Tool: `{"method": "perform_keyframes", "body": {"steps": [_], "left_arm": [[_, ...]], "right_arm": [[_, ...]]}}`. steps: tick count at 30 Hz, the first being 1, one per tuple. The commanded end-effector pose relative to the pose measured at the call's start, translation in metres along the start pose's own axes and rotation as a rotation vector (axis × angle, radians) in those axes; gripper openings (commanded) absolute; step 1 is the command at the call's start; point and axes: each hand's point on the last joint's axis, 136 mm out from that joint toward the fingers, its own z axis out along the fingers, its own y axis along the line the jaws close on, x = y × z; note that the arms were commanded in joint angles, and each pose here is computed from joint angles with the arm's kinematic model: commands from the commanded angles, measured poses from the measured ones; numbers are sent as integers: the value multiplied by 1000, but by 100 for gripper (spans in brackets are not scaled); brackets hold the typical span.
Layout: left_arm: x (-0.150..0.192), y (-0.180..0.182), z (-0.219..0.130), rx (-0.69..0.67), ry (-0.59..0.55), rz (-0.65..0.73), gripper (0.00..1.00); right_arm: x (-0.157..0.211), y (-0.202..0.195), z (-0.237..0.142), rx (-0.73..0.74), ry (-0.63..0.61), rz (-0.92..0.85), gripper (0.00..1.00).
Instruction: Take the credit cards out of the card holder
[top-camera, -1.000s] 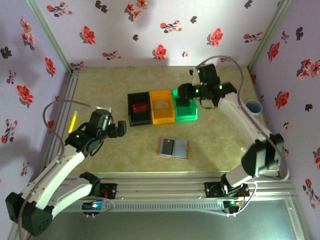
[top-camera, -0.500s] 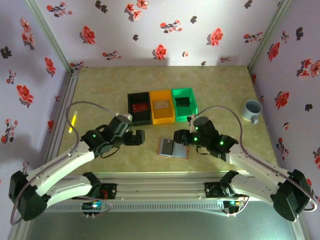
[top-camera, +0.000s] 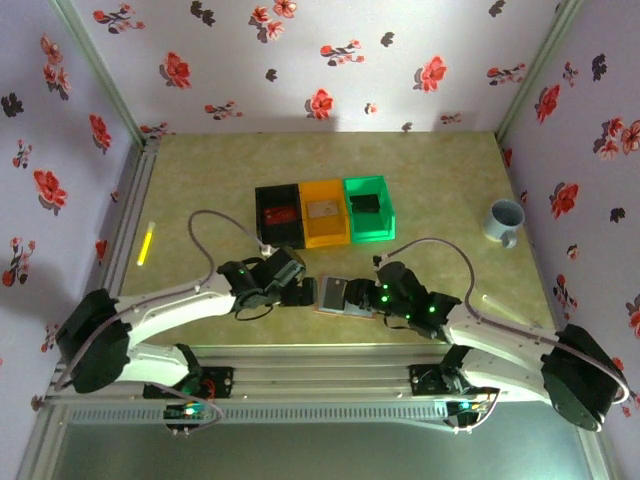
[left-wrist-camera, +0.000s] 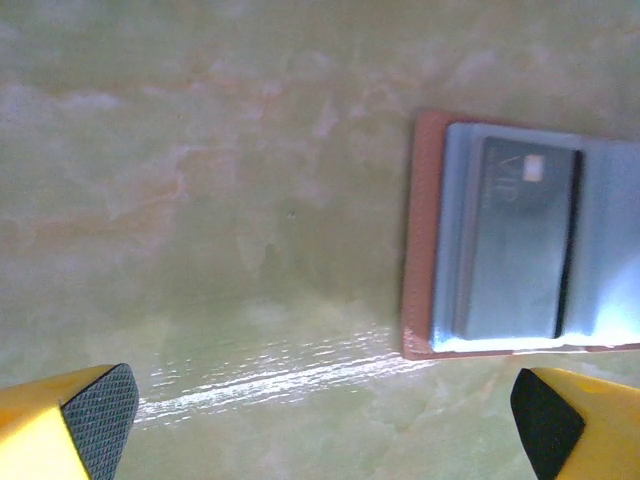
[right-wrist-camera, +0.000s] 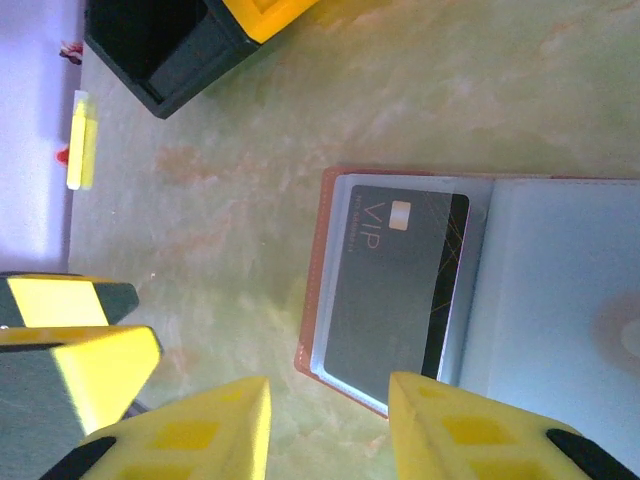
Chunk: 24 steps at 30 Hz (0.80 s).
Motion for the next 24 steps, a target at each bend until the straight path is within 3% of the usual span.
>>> {"method": "perform_keyframes", "body": {"steps": [1,24], "left_arm": [[-4,-10,4,10,-1,-35,100],[13,-18,47,-48,108,-65,100]], "right_arm": [[-3,-5,7,19,-38,36,34],[-3,-21,20,102,-47,27,29]]}}
